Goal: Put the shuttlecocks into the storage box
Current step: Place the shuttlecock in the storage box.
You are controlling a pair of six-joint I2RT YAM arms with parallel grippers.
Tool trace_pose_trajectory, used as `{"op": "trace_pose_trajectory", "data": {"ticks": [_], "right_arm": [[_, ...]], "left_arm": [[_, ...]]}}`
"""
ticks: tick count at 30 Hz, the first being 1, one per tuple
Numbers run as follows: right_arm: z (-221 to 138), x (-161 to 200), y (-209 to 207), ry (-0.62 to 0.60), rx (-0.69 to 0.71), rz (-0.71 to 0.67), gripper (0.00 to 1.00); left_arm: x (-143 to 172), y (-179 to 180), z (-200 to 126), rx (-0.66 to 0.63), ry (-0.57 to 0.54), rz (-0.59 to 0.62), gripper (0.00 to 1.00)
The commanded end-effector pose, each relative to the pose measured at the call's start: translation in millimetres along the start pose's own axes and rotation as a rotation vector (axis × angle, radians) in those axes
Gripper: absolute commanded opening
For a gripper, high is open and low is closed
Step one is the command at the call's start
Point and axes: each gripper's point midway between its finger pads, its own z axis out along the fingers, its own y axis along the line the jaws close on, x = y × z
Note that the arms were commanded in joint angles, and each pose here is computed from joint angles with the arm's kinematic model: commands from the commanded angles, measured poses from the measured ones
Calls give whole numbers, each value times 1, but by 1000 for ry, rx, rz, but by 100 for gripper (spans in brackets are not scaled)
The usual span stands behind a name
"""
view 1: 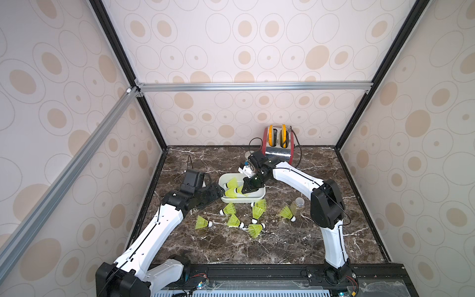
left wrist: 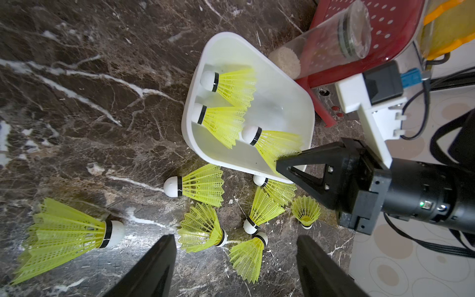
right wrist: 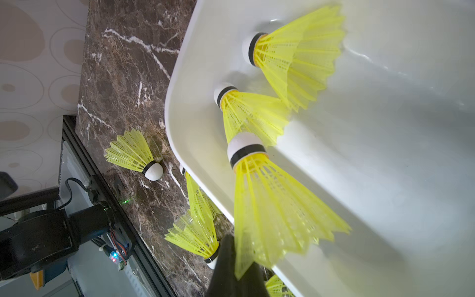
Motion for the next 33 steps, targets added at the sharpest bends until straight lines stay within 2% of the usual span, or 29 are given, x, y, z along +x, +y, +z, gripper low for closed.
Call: {"op": "trace_pose_trajectory", "data": {"ticks": [1, 33], "right_arm": [[9, 1, -1, 32, -19, -12, 0], [49, -25, 2, 21, -136, 35, 0]], "left_arm": [[-9, -12, -7, 44, -44, 50, 76], [1, -11, -8, 65, -13, 49, 76]]}}
